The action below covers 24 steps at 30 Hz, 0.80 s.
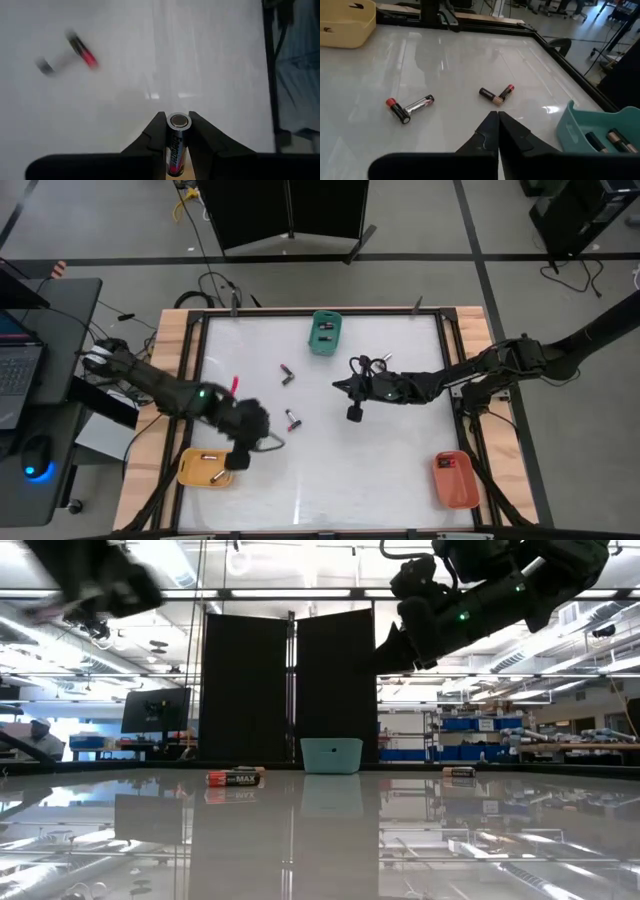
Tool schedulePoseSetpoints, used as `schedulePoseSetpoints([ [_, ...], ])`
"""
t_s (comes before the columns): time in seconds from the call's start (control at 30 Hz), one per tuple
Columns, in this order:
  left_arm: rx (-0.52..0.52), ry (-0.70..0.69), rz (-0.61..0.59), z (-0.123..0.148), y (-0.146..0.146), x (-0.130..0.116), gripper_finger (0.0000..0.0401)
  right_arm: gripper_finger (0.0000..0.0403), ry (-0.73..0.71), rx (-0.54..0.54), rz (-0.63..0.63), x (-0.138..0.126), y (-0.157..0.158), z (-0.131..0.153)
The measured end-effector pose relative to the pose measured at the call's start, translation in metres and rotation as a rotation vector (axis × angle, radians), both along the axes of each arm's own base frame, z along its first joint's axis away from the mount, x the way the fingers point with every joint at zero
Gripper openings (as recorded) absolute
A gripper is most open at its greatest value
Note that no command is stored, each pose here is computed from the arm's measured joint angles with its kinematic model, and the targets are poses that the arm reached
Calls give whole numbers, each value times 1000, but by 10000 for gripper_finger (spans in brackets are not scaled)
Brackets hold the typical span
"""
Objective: Sort batteries
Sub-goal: Put the silver battery into the yellow bin
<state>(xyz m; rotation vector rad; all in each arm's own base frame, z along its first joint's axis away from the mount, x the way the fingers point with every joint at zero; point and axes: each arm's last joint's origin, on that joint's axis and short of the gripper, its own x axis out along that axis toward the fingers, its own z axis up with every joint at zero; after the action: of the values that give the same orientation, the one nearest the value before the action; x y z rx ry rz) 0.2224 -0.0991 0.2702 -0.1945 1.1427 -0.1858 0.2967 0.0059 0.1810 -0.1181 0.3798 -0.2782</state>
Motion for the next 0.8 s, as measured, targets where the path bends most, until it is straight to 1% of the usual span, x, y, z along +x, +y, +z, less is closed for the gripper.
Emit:
schedulePoseSetpoints([
  [0.13,-1,139,52,-13,-22,-23,54,13,0,0,1,0,0,0],
  [0.27,38,265,81,-26,-37,-49,54,14,2,0,2,0,0,0],
  [0.4,68,307,56,-36,-48,-69,54,7,3,1,3,0,1,0],
  [0.53,86,361,63,-56,-50,-83,54,14,-1,15,0,0,1,0],
  [0.6,78,377,57,-68,-50,-88,54,16,-2,21,-3,0,1,-1],
  [0.8,40,358,48,-94,-48,-92,54,8,-2,20,-2,0,1,-1],
])
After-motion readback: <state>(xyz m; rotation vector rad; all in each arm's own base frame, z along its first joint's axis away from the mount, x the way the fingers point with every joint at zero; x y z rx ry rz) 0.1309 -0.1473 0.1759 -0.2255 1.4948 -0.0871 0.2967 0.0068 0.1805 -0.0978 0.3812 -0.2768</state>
